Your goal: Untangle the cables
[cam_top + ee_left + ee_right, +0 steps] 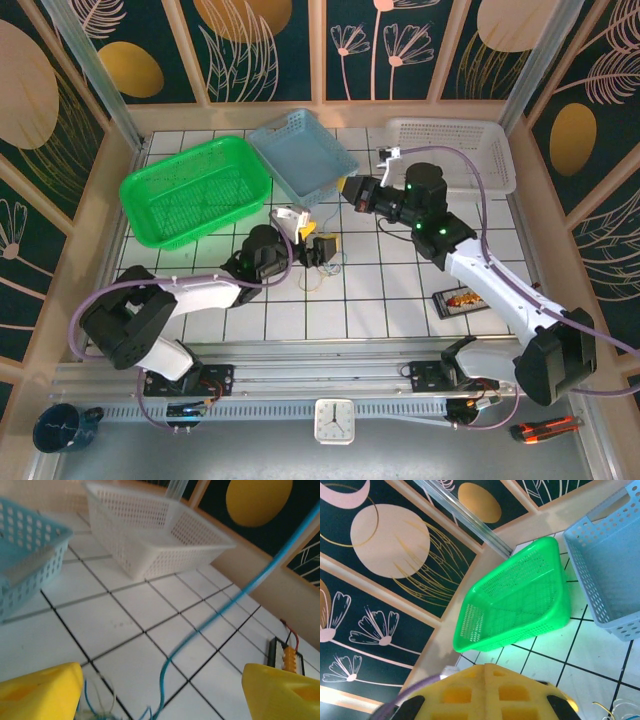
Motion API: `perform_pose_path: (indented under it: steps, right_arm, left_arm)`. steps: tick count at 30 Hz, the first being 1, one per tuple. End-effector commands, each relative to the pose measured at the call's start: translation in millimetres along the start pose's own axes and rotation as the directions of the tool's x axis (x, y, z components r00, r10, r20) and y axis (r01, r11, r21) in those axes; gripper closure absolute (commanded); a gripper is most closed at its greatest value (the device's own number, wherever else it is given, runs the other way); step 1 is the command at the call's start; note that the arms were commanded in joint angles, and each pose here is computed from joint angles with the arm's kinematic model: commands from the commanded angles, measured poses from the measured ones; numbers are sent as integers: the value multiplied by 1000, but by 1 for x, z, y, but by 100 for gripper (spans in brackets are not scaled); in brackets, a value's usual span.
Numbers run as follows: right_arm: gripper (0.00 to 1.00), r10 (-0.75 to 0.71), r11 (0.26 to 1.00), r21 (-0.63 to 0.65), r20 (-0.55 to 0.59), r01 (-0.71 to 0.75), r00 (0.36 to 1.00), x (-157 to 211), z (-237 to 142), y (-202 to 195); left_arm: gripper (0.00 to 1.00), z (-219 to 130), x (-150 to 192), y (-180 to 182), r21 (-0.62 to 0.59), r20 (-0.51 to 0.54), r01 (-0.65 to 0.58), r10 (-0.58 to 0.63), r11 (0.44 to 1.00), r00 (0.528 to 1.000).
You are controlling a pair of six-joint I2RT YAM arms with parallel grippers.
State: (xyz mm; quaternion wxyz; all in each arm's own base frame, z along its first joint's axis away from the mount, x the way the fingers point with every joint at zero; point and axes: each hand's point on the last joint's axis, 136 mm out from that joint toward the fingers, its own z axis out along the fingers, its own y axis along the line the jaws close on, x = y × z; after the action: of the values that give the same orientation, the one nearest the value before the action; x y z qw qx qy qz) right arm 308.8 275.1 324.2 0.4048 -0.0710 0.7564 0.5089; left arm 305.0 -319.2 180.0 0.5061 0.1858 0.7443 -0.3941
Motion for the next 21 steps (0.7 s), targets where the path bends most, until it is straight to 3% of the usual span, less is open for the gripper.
perform_pose_path:
  steps: [1, 4, 15, 21]
  right_arm:
    - [100, -57, 998, 23, -30, 57, 998, 12, 2, -2]
    - [100, -74, 997, 33, -53, 76, 996, 21, 4, -1]
    - [100, -86, 996, 29, -71, 88, 994, 28, 8, 1]
    - [100, -87, 996, 26, -72, 89, 994, 28, 9, 1]
  left_arm:
    - [18, -1, -32, -11, -6, 64, -85, 86, 996, 994]
    - [23, -1, -44, -17, 4, 79, -118, 117, 993, 990]
    - [57, 5, -45, -31, 90, 79, -133, 126, 987, 989]
    - [59, 9, -48, -40, 139, 88, -123, 112, 983, 990]
